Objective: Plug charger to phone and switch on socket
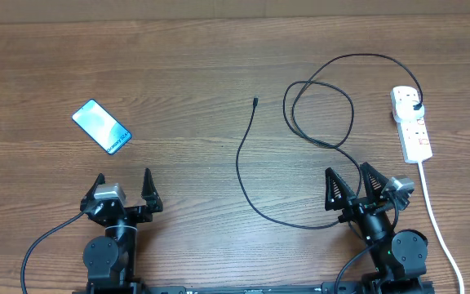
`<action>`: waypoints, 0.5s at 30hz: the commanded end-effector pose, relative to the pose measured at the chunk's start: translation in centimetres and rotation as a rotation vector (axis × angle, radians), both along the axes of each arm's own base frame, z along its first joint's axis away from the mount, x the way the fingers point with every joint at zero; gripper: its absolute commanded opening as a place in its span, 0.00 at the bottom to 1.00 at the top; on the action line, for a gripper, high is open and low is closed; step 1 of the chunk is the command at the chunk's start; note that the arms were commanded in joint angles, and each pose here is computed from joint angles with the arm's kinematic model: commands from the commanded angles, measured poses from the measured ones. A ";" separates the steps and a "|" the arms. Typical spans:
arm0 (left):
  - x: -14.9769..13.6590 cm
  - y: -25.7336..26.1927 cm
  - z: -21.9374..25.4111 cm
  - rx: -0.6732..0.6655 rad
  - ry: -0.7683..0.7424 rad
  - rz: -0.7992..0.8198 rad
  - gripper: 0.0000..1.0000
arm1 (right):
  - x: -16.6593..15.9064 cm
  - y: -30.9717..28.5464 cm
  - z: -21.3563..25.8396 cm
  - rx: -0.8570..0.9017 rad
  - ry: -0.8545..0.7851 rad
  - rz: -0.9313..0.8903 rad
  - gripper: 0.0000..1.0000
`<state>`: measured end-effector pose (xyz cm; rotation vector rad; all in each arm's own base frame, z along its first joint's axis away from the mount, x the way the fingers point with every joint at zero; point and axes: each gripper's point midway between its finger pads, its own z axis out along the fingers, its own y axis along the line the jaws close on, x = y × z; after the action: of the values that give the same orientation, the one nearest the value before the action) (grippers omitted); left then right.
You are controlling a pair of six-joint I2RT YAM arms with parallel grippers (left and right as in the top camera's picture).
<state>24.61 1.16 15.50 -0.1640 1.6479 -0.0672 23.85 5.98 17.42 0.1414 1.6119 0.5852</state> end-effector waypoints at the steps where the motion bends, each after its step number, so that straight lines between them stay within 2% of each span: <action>1: 0.0 0.0 0.1 0.017 -0.007 -0.007 1.00 | 0.0 0.0 -0.2 -0.004 -0.003 -0.005 1.00; 15: 0.0 -0.4 0.1 0.001 -0.008 -0.025 0.99 | 0.0 0.0 -0.2 -0.004 -0.003 -0.005 1.00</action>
<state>24.61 1.14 15.50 -0.1631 1.6480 -0.0687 23.85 5.97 17.43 0.1419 1.6114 0.5846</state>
